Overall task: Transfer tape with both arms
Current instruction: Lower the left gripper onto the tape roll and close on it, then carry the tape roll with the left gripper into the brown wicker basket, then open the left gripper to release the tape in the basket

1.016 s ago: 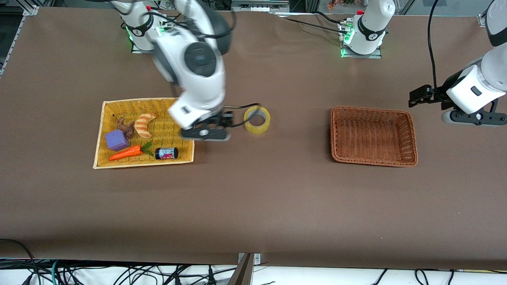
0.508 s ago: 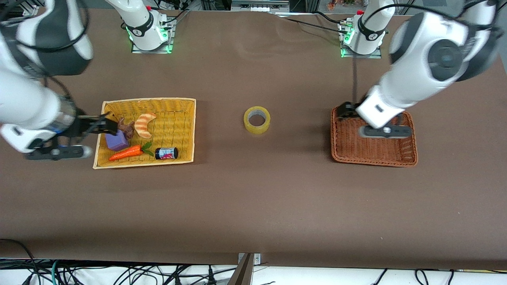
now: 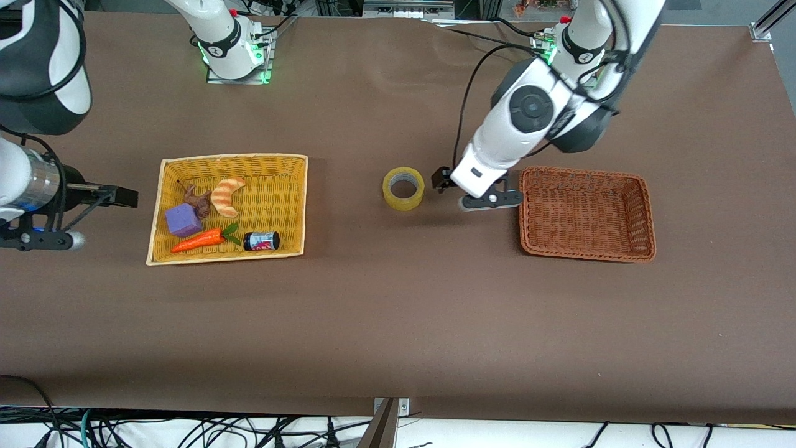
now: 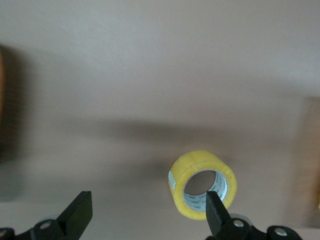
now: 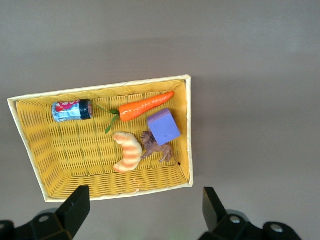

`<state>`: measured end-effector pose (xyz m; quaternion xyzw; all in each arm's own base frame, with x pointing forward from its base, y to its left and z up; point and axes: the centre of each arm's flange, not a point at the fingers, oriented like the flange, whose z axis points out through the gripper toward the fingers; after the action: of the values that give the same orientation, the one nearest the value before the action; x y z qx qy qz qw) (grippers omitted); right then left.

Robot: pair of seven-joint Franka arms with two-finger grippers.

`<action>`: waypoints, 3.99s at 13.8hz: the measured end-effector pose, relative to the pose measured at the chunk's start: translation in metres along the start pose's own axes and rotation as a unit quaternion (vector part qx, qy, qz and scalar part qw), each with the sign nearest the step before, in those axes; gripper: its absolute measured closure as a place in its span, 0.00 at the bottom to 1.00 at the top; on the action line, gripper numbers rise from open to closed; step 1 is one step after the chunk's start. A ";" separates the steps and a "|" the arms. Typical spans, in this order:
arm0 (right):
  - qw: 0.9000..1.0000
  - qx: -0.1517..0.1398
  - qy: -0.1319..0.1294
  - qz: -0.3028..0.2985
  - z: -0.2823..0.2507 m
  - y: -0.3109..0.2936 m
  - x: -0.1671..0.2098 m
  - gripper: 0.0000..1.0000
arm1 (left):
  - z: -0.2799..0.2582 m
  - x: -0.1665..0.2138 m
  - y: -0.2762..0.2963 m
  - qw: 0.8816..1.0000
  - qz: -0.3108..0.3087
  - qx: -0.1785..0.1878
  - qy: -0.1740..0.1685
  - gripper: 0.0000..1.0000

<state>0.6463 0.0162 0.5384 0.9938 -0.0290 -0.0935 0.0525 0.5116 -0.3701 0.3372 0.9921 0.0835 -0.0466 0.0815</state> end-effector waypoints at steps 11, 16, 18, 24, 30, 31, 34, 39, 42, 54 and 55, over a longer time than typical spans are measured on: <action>0.995 0.055 0.071 0.032 -0.038 0.068 -0.101 0.00 | 0.153 -0.067 0.050 0.998 -0.007 0.062 0.023 0.00; 0.996 0.053 0.065 0.011 -0.036 0.056 -0.101 0.00 | 0.170 -0.067 0.054 0.999 -0.006 0.033 0.025 0.12; 0.997 0.054 0.062 0.010 -0.033 0.058 -0.099 0.00 | 0.170 -0.067 0.054 0.999 -0.006 0.033 0.025 0.35; 0.997 0.055 0.061 0.006 -0.031 0.055 -0.096 0.00 | 0.140 -0.046 0.046 0.998 -0.010 0.048 0.035 0.78; 0.997 0.055 0.058 0.005 -0.025 0.054 -0.083 0.00 | -0.002 0.045 -0.045 0.996 0.079 0.043 0.011 0.78; 0.997 0.055 0.059 0.005 -0.025 0.053 -0.083 0.00 | -0.019 0.059 -0.070 0.994 0.100 0.048 0.004 0.78; 0.997 0.055 0.059 0.004 -0.026 0.052 -0.083 0.00 | -0.037 0.086 -0.136 0.986 0.152 0.072 -0.012 0.78; 0.997 0.055 0.057 0.004 -0.023 0.052 -0.080 0.00 | -0.021 0.108 -0.251 0.970 0.218 0.096 -0.056 0.78; 0.997 0.056 0.057 0.004 -0.023 0.052 -0.080 0.00 | -0.018 0.113 -0.294 0.964 0.238 0.097 -0.063 0.78; 0.997 0.056 0.057 0.004 -0.023 0.052 -0.080 0.00 | 0.060 0.100 -0.339 0.965 0.243 0.094 -0.021 0.53; 0.997 0.056 0.057 0.004 -0.023 0.052 -0.080 0.00 | 0.053 0.101 -0.338 0.965 0.243 0.094 -0.018 0.44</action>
<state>0.5697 -0.0279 0.5813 0.9988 -0.0350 -0.0348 -0.0008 0.5476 -0.0345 0.2222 0.9848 -0.1661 -0.0507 -0.0019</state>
